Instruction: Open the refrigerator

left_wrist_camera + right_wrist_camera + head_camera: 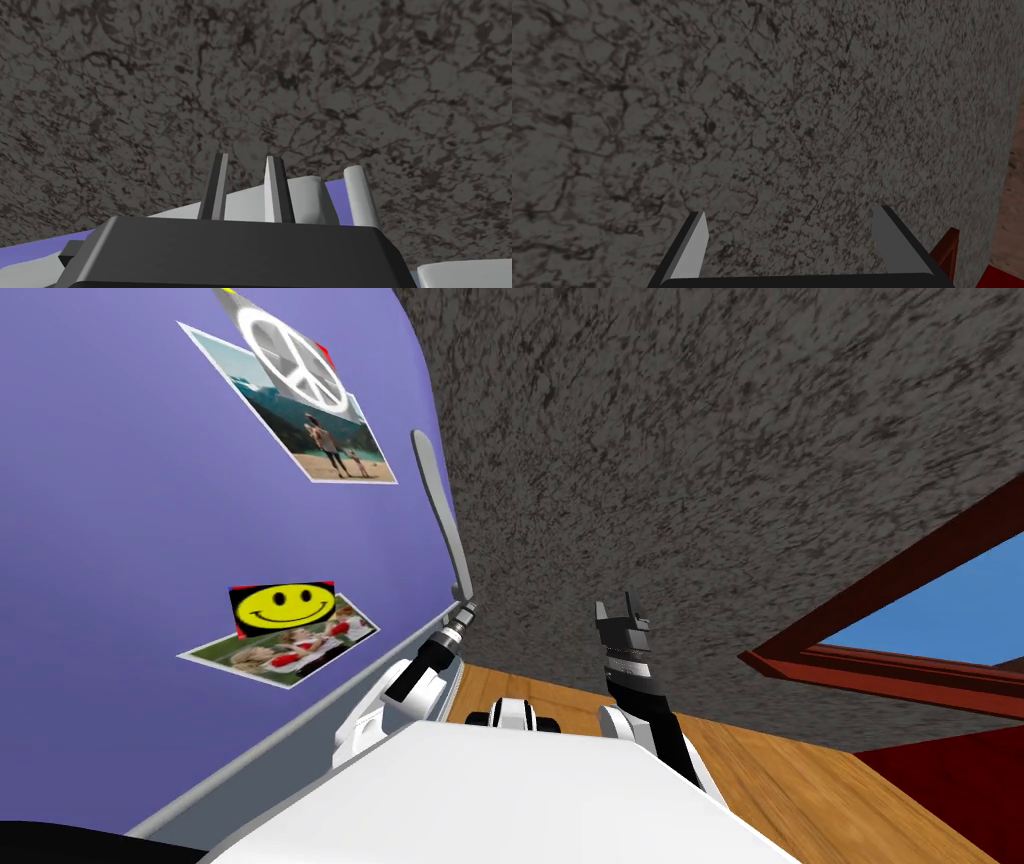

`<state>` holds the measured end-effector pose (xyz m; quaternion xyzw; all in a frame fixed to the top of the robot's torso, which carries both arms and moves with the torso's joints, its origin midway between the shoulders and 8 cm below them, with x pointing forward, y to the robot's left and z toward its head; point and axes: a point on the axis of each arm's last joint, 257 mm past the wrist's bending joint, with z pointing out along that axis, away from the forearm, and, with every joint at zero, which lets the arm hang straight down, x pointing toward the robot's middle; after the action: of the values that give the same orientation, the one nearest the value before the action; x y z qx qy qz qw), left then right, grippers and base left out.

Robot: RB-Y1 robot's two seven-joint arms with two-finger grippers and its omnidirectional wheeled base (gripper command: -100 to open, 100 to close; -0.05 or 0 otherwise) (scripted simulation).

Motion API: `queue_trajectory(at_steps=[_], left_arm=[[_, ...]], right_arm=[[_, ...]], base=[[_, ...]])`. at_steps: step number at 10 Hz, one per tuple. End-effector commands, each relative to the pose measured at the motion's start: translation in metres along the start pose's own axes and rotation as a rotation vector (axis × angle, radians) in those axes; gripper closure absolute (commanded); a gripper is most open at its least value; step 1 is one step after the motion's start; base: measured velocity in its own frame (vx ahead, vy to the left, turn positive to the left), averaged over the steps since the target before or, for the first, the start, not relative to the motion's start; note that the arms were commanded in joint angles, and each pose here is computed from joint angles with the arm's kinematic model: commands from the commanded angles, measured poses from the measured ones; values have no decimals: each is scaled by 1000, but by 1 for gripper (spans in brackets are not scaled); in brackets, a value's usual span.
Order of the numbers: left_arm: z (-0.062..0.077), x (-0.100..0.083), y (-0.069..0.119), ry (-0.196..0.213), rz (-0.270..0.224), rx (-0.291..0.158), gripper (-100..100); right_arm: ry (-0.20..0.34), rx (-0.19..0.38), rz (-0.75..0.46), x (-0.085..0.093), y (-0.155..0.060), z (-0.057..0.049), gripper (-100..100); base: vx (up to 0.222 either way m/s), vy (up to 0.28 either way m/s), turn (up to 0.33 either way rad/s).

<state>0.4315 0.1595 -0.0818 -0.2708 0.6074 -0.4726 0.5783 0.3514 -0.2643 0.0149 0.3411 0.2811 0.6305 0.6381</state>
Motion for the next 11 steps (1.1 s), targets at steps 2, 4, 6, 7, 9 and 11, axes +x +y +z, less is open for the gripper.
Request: queue_trajectory(at_steps=[2,4,6,7,9,11], left_arm=[[-1,-9,2,-21,-14,-18,-100],[-2,-11,-1,-23,-14,-19,-100],[-8,4,-11,17,-15,2,100],[-11,12,-16,36,-16,12,100],[-18,27,-25,76,-21,32,100],[-26,42,-34,116,-27,51,100]], right_arm=[[0,0,0,0,0,0,0],[0,0,0,0,0,0,0],[0,0,0,0,0,0,0],[0,0,1,0,0,0,0],[0,-1,1,0,0,0,0],[0,-1,1,0,0,0,0]], base=[[119,72,57],[93,7,-6],[-39,-33,-54],[-198,-121,-144],[-212,-131,-122],[-155,-96,-96]])
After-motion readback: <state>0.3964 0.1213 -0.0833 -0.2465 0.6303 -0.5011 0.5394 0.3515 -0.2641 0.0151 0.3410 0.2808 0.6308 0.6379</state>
